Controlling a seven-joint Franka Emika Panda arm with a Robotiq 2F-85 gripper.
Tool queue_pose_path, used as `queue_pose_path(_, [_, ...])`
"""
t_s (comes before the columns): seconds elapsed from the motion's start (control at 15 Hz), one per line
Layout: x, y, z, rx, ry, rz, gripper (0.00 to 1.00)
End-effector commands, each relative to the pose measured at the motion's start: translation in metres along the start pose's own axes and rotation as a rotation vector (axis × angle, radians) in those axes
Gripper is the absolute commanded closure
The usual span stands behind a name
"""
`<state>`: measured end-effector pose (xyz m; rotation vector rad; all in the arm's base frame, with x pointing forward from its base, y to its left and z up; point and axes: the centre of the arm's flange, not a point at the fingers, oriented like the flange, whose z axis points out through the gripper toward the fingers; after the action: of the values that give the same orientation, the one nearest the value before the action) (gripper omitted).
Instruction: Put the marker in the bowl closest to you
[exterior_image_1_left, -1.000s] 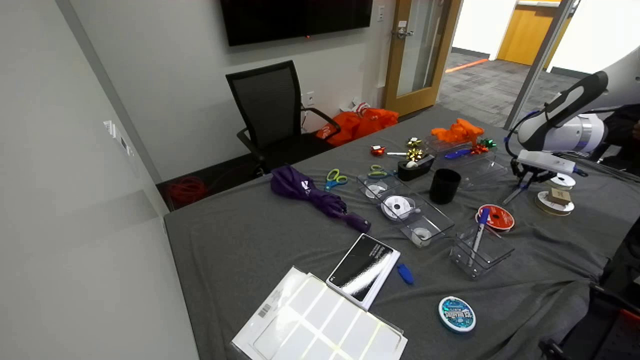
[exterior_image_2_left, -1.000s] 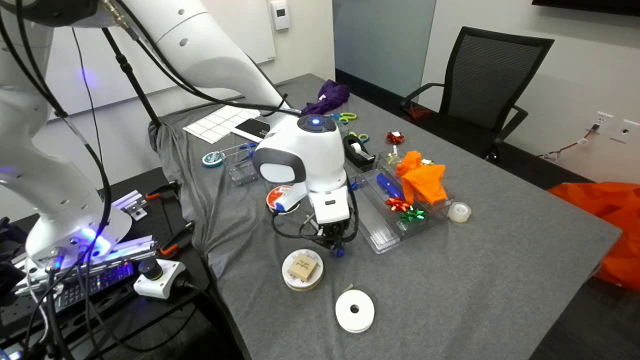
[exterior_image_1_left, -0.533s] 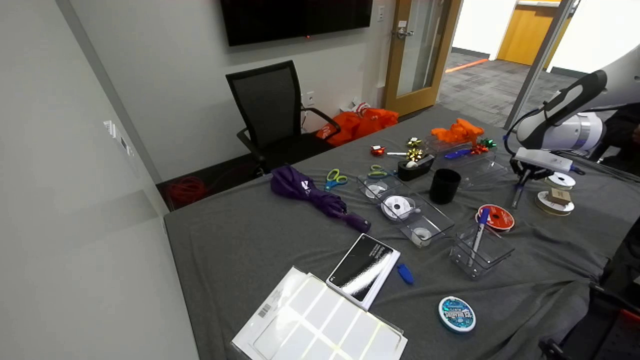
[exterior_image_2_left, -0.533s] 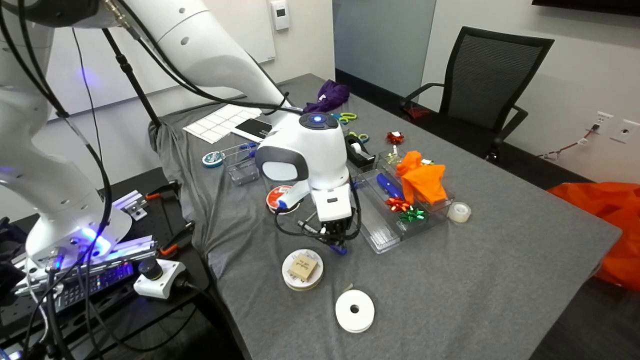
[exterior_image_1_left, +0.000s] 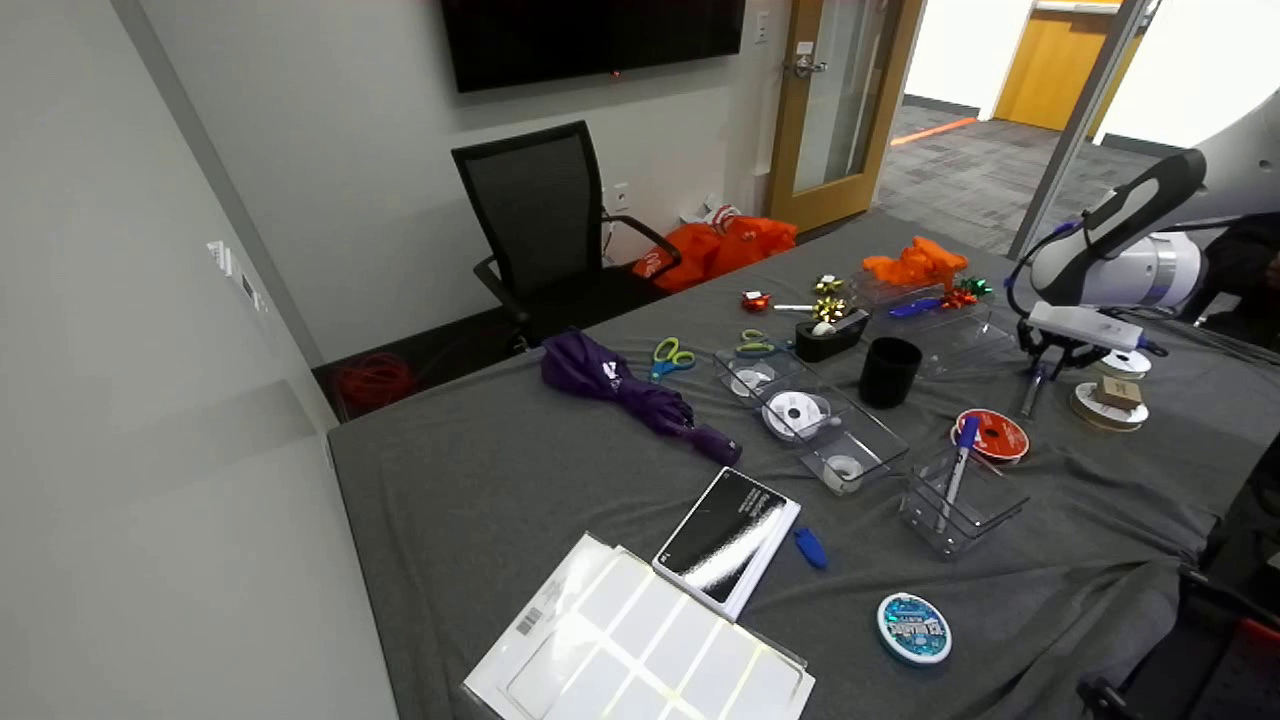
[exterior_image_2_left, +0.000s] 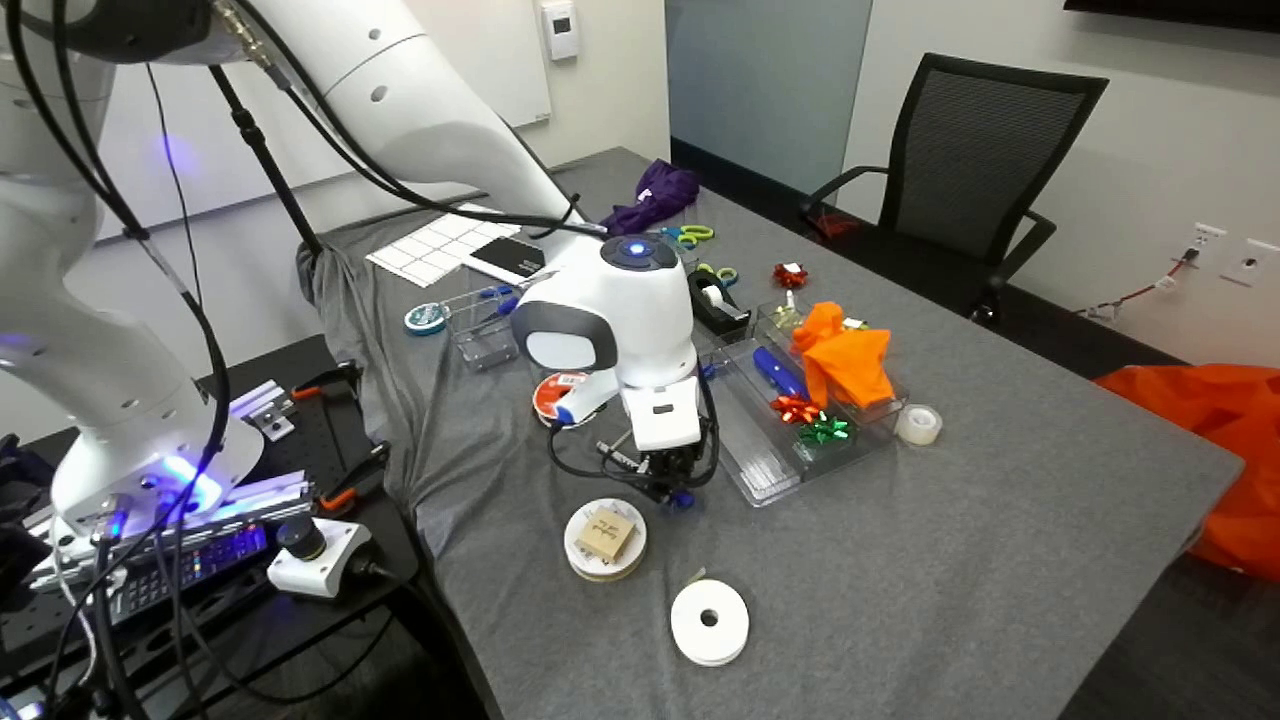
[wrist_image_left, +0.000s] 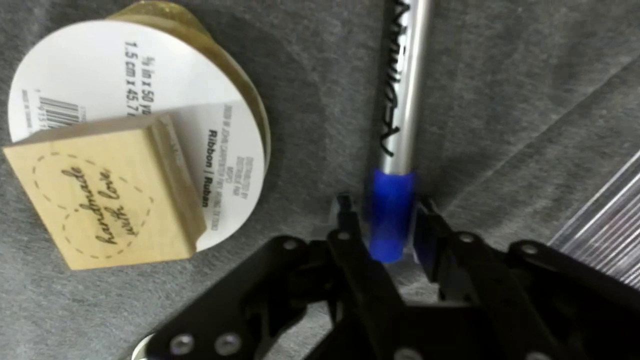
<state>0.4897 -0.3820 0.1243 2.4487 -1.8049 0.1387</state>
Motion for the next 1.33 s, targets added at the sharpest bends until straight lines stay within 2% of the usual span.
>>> queue_pose_path(0.0, [0.002, -0.002, 0.009, 0.009, 0.007, 0.011, 0.96])
queue_pose_path(0.07, [0.002, -0.002, 0.010, 0.009, 0.007, 0.012, 1.00])
queue_pose_path(0.13, [0.002, -0.002, 0.009, 0.009, 0.008, 0.012, 0.96])
queue_pose_path(0.4, [0.001, 0.002, 0.002, 0.004, 0.004, -0.004, 0.95])
queue_pose_path(1.07, [0.007, 0.037, -0.132, 0.111, -0.077, -0.175, 0.95])
queue_pose_path(1.27, [-0.010, 0.041, -0.161, 0.138, -0.086, -0.188, 0.95])
